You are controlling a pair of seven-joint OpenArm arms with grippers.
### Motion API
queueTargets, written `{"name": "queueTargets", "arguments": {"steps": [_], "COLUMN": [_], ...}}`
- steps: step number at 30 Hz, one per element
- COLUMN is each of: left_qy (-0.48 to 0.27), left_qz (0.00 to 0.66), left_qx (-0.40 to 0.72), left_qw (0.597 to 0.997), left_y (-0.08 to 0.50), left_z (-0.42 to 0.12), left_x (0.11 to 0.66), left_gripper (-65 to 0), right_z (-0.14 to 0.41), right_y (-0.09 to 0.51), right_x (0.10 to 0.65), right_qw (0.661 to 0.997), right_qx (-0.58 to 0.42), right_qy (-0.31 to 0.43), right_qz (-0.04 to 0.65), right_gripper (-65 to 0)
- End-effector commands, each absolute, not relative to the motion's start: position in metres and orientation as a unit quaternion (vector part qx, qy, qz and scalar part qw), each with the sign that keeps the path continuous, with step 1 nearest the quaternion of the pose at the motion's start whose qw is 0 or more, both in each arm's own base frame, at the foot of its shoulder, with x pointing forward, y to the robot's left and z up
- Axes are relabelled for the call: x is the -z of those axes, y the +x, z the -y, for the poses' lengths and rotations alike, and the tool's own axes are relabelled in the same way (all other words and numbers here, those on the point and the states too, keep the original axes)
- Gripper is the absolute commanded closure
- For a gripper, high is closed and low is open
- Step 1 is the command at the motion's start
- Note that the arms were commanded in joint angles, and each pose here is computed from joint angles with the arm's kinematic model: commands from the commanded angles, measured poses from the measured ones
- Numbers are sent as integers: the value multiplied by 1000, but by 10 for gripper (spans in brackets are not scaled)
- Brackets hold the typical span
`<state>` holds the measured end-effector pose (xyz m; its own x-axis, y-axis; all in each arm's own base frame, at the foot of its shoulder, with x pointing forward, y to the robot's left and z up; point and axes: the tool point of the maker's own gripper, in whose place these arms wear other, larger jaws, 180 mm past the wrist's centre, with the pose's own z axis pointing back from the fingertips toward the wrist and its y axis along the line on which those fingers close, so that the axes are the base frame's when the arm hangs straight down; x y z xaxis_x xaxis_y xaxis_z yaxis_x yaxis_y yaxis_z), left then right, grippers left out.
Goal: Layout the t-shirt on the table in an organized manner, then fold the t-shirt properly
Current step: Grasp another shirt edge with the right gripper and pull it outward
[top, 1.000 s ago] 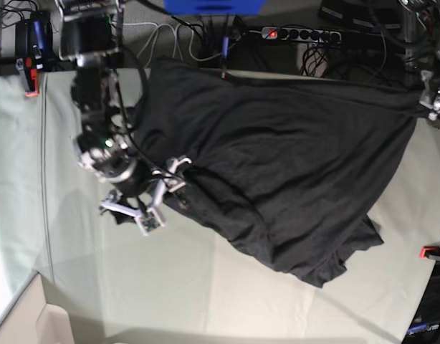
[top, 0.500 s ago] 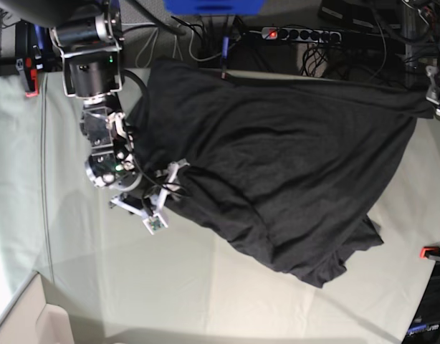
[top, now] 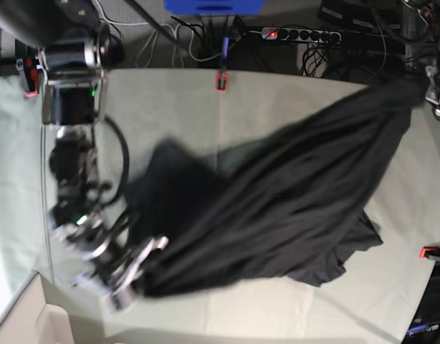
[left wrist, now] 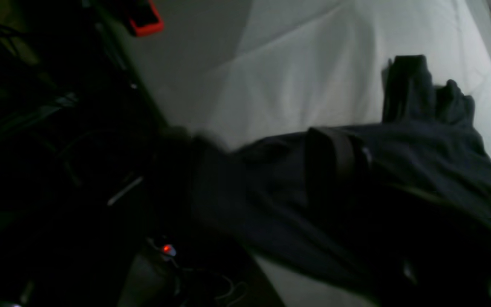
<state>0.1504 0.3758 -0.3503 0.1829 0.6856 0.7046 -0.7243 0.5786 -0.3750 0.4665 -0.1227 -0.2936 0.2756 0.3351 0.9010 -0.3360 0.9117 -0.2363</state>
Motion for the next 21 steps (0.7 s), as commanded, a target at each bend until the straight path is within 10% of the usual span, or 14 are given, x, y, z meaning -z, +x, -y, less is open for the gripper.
{"name": "queueTargets", "arguments": {"steps": [1, 5, 15, 21], "left_qy": [29, 28, 6, 1], "left_qz": [462, 461, 452, 430], "left_qx": [-450, -450, -437, -450], "left_qw": [764, 764, 778, 782], "left_y": [153, 154, 165, 160], "left_z": [-381, -380, -362, -361], "left_x": [339, 339, 349, 366], "left_gripper": [-409, -411, -412, -412], "right_z": [137, 164, 191, 216], "right_y": [482, 498, 476, 437], "right_x": [263, 275, 360, 381], "right_qw": [779, 801, 864, 875], "right_qx": [-194, -157, -136, -95], "right_qy": [-14, -13, 0, -12], "right_qz": [596, 577, 484, 475], "right_gripper": [0, -7, -412, -481]}}
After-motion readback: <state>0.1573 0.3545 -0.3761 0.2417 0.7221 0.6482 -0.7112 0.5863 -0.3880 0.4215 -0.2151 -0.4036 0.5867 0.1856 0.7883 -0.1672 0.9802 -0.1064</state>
